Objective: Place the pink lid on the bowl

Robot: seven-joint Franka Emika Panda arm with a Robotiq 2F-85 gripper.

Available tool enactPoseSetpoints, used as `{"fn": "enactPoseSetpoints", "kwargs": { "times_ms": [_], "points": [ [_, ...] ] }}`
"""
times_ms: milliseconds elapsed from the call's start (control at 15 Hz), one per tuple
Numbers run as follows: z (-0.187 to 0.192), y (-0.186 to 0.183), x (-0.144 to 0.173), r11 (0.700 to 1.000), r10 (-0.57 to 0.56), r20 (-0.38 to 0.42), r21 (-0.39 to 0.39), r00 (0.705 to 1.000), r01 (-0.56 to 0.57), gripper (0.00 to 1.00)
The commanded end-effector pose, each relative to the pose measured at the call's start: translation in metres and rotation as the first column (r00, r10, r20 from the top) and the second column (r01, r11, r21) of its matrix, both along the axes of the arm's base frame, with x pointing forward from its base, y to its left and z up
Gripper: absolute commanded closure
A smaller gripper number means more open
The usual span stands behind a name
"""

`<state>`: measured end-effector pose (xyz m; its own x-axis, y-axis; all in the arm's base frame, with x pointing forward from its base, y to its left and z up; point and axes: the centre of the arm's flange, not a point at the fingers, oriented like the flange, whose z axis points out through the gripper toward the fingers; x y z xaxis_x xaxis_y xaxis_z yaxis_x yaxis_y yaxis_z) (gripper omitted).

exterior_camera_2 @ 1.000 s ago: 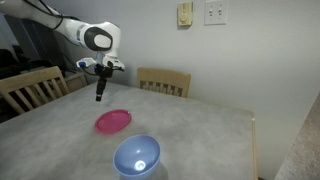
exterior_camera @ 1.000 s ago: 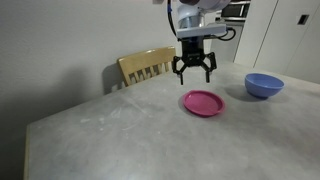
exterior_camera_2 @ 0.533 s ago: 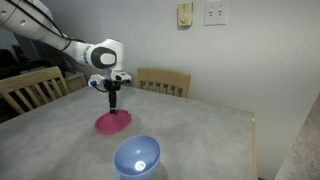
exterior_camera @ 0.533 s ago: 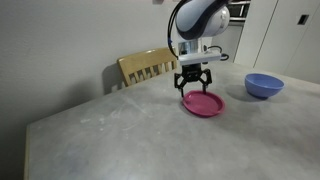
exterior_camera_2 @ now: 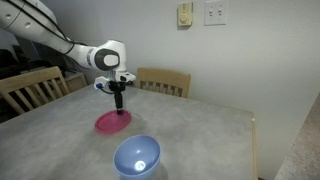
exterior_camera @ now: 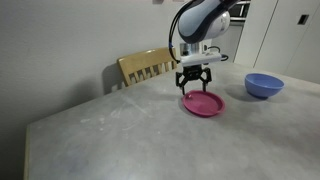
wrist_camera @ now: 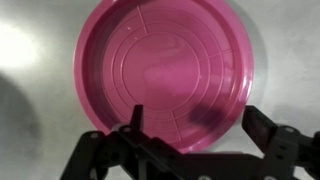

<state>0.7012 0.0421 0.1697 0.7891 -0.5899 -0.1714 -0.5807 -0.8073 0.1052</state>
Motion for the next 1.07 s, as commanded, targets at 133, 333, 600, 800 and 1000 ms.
{"fn": "enactPoseSetpoints", "kwargs": {
  "times_ms": [133,333,600,800,1000],
  "points": [
    [0.000,-0.009,0.012,0.994,-0.103,-0.055,0.029,0.993,0.105,0.00],
    [-0.001,-0.012,0.017,0.976,-0.206,-0.100,0.042,0.973,0.211,0.00],
    [-0.009,-0.012,0.029,0.950,-0.305,-0.148,0.025,0.941,0.312,0.00],
    [-0.013,-0.012,0.038,0.925,-0.376,-0.168,-0.014,0.911,0.379,0.00],
    [-0.015,-0.013,0.047,0.903,-0.427,-0.177,-0.042,0.887,0.427,0.00]
  ]
}}
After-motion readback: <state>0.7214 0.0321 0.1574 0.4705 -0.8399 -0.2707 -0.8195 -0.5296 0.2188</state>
